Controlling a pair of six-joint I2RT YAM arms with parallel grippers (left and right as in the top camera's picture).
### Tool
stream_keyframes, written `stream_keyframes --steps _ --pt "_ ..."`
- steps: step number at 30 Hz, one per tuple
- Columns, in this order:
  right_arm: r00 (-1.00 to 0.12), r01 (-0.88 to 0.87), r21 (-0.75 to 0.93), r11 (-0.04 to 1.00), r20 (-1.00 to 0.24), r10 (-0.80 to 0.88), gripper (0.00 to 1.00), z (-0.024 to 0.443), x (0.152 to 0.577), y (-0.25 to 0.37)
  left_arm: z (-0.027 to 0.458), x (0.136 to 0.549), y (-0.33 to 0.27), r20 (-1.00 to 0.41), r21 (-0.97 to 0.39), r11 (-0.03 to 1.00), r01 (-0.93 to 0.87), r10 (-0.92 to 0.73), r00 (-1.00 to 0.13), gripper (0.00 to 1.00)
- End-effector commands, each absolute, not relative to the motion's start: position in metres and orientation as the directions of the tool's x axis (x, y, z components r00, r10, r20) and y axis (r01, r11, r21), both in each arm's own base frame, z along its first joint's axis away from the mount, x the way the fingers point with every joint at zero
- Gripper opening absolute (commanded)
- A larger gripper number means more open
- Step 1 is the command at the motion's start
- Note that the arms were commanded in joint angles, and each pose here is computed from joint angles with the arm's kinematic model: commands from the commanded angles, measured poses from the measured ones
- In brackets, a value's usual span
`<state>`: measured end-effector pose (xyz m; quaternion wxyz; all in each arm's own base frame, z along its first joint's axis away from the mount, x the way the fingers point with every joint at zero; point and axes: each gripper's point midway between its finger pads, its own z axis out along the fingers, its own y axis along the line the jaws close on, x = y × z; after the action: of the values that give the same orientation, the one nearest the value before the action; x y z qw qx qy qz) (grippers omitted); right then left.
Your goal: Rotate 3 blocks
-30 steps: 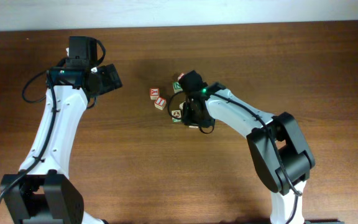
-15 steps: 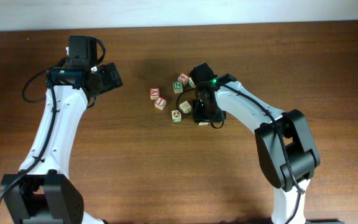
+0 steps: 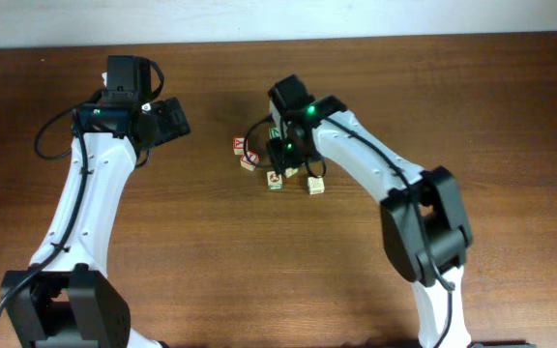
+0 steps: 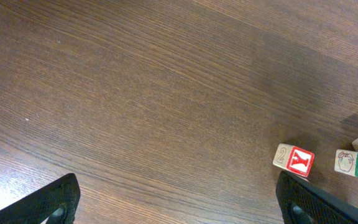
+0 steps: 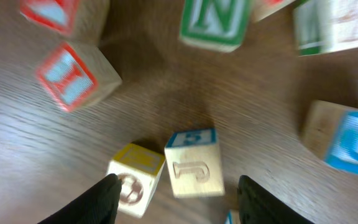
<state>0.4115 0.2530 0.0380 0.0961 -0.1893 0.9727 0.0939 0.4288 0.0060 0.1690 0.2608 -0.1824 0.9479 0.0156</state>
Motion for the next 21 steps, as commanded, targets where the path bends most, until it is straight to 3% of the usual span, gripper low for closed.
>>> stream_keyframes --steps 1,5,9,18,20,21 --pt "-0.873 -0.467 0.121 0.876 -0.223 -0.435 0.60 0.028 0.414 0.251 0.173 0.433 0.009 -0.514 -0.062 0.930 -0.361 -0.340 -0.788 0.99" --pt "-0.848 -0.499 0.063 0.864 -0.243 -0.471 0.58 0.028 0.422 0.245 0.173 0.433 0.009 -0.514 -0.062 0.930 -0.361 -0.340 -0.787 0.99" --pt "-0.840 -0.501 0.060 0.863 -0.273 -0.469 0.48 0.028 0.429 0.248 0.174 0.433 0.009 -0.514 -0.063 0.930 -0.361 -0.340 -0.787 0.99" --pt "-0.906 -0.401 0.088 0.912 -0.188 -0.380 0.37 0.012 0.417 0.240 0.174 0.434 0.009 -0.515 -0.062 0.930 -0.361 -0.340 -0.787 0.99" --pt "-0.936 -0.326 0.102 0.940 -0.170 -0.307 0.21 0.016 0.414 0.238 0.174 0.434 0.009 -0.515 -0.063 0.930 -0.361 -0.340 -0.787 0.99" --pt "-0.946 -0.295 0.118 0.948 -0.177 -0.272 0.18 0.026 0.413 0.240 0.174 0.434 0.009 -0.515 -0.063 0.930 -0.361 -0.340 -0.787 0.99"
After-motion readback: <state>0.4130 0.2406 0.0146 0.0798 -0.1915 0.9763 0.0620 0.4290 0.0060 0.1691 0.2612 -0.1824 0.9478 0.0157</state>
